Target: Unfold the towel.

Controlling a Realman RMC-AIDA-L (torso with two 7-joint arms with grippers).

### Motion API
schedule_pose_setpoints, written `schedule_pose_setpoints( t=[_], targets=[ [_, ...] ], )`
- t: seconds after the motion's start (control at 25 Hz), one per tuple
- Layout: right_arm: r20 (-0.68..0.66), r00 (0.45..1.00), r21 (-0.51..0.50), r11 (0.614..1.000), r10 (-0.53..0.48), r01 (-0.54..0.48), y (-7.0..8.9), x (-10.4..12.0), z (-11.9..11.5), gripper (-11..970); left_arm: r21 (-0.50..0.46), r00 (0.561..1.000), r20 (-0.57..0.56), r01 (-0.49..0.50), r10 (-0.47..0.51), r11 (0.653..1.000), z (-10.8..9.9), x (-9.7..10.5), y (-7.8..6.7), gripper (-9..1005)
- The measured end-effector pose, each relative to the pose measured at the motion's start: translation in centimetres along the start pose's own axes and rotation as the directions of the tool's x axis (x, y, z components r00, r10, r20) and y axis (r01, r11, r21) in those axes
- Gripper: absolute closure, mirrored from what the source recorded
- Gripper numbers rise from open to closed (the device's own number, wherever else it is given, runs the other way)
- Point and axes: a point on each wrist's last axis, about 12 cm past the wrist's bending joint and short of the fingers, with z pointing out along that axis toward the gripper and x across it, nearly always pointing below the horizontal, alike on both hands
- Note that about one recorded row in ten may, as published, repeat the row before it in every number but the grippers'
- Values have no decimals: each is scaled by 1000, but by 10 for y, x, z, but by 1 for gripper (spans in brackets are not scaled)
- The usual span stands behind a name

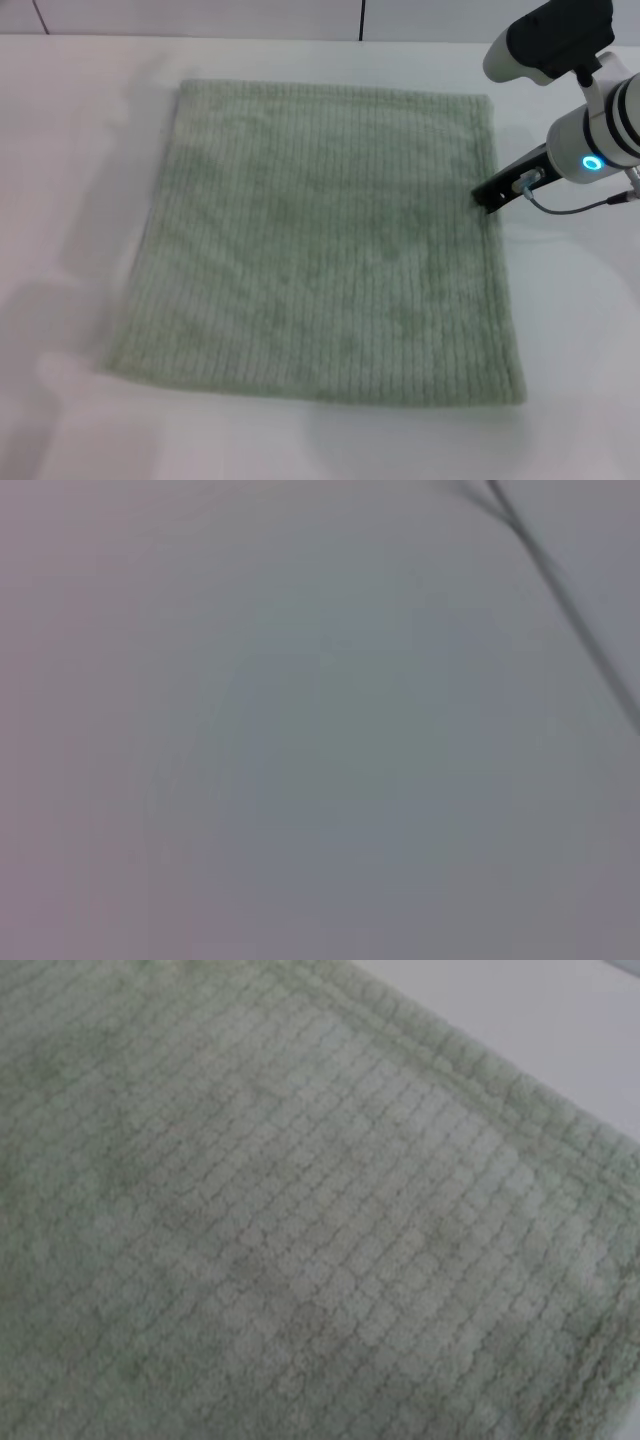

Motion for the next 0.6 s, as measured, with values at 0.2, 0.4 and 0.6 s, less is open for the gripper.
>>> schedule_pose_setpoints(
  t=[0.2,0.4,0.6],
  targets=[
    [65,998,26,1000,-10,8,-2,-4,-8,960,-192,982,144,150,-123,970,-3,57,3,457],
    [262,954,152,983,-143,106,2,-11,-33,960,-321,914,361,310,-187,895,-17,127,-15,409],
    [551,735,404,897,-396,181,37,-1,-51,960,-335,895,391,356,-215,872,-22,150,-23,409]
  ],
)
